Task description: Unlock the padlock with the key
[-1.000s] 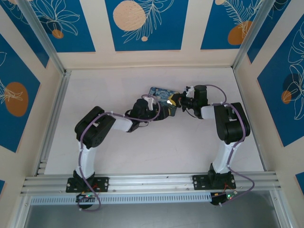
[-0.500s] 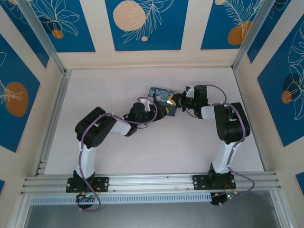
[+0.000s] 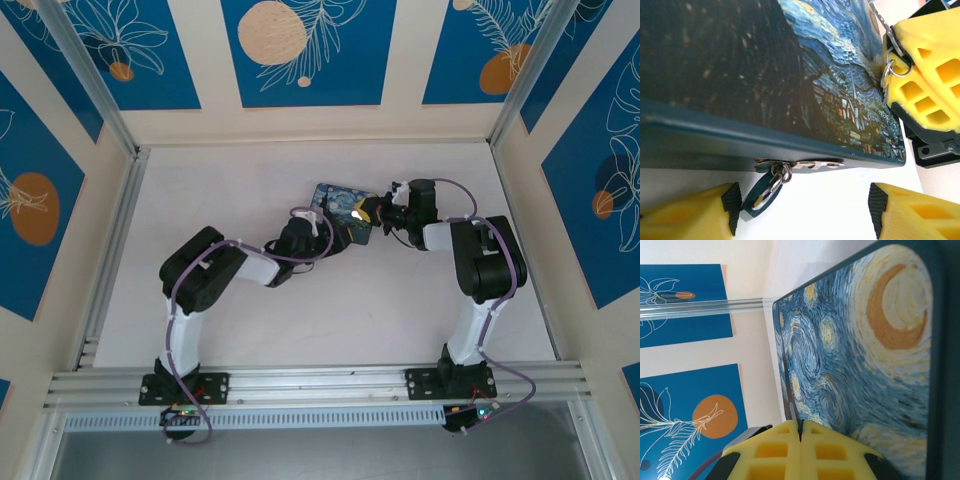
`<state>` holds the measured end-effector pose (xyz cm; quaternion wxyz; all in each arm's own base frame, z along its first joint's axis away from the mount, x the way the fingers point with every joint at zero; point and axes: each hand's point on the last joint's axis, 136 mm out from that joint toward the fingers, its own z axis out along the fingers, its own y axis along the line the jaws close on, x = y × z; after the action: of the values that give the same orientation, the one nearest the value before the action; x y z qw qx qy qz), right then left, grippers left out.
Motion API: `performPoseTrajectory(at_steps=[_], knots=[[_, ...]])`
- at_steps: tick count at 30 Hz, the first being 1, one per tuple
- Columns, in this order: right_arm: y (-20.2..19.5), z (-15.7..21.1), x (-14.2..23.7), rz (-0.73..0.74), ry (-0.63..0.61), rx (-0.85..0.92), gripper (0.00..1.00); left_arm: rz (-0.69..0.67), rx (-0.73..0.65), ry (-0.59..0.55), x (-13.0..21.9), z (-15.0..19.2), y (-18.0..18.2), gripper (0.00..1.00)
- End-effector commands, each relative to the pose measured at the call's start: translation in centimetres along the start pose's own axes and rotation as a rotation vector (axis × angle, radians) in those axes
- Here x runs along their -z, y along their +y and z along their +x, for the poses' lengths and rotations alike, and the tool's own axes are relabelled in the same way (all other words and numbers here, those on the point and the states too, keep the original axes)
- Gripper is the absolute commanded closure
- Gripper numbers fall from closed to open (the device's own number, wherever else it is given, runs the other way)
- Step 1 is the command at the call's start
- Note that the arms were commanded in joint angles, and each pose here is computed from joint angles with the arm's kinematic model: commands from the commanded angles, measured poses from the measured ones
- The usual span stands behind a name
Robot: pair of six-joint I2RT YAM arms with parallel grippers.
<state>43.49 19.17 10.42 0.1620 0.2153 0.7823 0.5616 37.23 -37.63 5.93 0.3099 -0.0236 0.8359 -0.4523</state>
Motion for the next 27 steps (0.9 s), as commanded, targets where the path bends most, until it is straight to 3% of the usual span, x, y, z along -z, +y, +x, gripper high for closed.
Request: performPoseTrajectory(at_steps=[1, 10, 27], knots=[[-1.2, 0.1, -0.3, 0.016, 0.011, -0.038, 1.0, -0.122, -0.064, 0.045, 0.0, 1.7, 2.3, 0.36], [-1.4, 0.2, -0.2, 0.016, 0.014, -0.044, 1.0, -0.135, -0.161, 0.033, -0.8, 1.6, 1.2, 0.42], [-1.8, 0.1, -0.1, 0.017, 0.014, -0.054, 1.0, -0.164, -0.105, 0.0, -1.7, 1.1, 1.9, 0.66]])
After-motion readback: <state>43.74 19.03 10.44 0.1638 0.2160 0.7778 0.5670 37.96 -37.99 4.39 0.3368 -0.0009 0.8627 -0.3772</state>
